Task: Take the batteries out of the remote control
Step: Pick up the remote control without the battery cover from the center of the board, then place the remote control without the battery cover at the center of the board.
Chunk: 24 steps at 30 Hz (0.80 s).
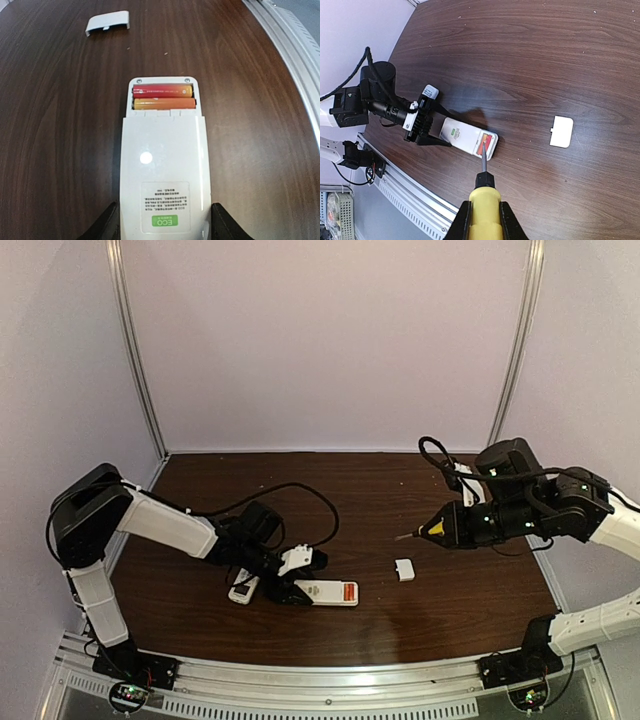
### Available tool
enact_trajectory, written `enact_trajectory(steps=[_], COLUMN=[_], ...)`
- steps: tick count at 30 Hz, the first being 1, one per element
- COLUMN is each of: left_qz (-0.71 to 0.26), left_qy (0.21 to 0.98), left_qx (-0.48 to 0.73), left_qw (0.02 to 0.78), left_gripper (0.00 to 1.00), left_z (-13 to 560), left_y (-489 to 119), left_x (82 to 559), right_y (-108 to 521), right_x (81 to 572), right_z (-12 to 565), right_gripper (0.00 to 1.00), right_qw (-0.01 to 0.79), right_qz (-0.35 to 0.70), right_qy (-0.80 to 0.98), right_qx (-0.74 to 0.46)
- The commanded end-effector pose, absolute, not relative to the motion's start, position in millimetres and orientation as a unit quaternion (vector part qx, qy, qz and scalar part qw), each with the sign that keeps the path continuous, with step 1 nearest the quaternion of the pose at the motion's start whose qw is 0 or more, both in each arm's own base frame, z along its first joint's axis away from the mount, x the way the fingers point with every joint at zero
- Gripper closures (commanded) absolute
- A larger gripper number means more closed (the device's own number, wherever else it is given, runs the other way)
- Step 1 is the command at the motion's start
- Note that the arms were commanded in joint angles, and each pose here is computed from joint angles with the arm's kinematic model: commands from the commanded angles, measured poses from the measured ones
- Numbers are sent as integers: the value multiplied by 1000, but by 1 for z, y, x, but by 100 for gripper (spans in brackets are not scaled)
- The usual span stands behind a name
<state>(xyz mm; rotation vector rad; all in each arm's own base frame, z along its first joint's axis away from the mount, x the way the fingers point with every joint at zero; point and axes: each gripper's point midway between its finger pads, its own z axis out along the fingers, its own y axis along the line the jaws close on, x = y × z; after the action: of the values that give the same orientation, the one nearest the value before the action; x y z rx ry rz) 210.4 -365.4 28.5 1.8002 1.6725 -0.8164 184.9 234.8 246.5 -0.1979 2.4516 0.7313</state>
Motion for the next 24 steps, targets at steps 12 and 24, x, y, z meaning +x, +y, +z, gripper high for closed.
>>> enact_trajectory(steps=[12, 24], left_qz=[-343, -305], left_qy=[595, 607], left_qx=[679, 668], left_qw=[259, 306], left_gripper=[46, 3], left_z=[37, 62], left_y=[-385, -391], left_x=[154, 176], right_y=[210, 206], right_x=[177, 179], right_z=[248, 250], right_gripper=[100, 100], right_qw=[308, 319], right_qz=[269, 264], right_qy=[910, 908], right_qx=[-66, -62])
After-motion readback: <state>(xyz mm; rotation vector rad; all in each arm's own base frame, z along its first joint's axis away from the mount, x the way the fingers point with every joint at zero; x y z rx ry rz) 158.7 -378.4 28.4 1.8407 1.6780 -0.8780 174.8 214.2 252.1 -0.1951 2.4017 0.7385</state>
